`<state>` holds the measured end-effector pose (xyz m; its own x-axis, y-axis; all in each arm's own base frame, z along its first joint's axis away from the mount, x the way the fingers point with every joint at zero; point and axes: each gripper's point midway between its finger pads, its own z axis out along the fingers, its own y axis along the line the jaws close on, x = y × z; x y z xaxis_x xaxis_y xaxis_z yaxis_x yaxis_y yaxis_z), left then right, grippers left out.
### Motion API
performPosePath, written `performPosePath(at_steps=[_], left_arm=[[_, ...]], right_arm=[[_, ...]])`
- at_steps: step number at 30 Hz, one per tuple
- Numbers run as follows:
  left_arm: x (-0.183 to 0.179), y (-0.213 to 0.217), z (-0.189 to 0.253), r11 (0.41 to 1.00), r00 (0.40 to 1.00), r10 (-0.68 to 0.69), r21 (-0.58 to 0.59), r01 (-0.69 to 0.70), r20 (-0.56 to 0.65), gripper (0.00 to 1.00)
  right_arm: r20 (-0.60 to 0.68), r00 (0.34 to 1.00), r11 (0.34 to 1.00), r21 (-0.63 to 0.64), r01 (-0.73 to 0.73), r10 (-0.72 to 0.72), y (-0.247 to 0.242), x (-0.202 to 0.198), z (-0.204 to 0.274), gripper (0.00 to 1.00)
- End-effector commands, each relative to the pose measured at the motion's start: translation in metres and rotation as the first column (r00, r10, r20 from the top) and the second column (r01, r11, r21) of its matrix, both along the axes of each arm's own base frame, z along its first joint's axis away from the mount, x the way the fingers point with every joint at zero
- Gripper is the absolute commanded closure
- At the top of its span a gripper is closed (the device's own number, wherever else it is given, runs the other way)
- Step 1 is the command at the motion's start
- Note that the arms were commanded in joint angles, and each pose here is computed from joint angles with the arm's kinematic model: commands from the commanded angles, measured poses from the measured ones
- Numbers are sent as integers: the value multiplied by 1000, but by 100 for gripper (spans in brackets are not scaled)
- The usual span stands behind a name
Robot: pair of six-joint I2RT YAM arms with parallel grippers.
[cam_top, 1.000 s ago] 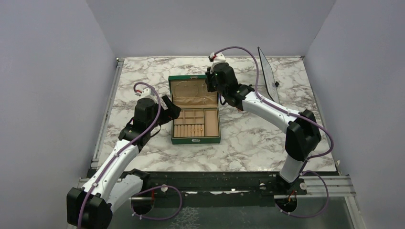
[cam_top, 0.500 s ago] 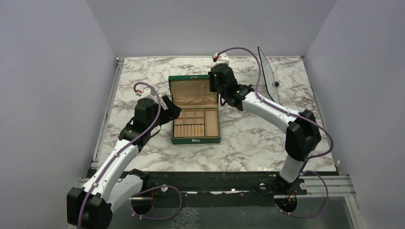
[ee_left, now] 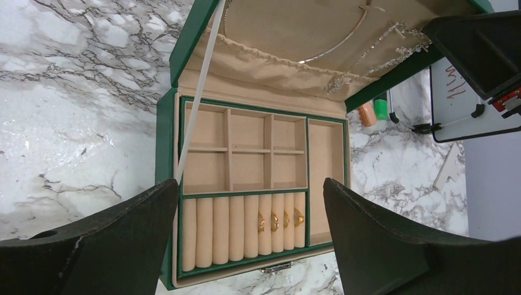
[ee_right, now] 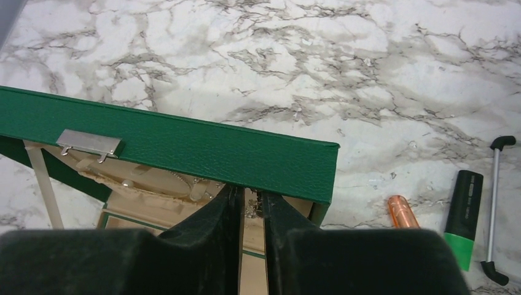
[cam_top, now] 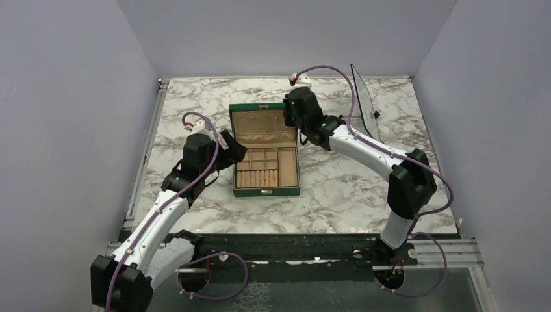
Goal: Organize the mixed jewelry
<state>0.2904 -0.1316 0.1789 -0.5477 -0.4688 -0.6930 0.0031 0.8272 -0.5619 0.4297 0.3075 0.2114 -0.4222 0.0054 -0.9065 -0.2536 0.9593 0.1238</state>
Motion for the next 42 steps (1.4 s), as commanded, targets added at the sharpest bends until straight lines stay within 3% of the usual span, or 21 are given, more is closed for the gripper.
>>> performPosePath(at_steps=[1, 20, 29, 32, 36, 42], left_arm=[[1, -4, 11, 1000, 999, -25, -17, 26, 27, 12], [-1, -4, 13, 999, 998, -51, 9, 51, 27, 12], [-2, -12, 26, 993, 991, -115, 19, 114, 62, 12], [-2, -14, 32, 989, 985, -147, 37, 144, 88, 12], [-2, -14, 38, 986, 980, -160, 53, 155, 115, 12], [-4, -11, 41, 987, 980, -154, 59, 147, 129, 12]], right_arm=[[-47, 998, 997, 68, -34, 38, 7, -11, 9, 78], [-138, 986, 978, 196, -66, 95, 16, -37, 15, 68], [-235, 972, 970, 230, 74, -19, 0, -47, -6, 67], [-327, 937, 938, 271, 217, -122, -8, -52, -25, 67], [-462, 858, 846, 344, 407, -226, -9, -55, -46, 68], [-541, 772, 687, 421, 592, -333, -12, -48, -52, 68]])
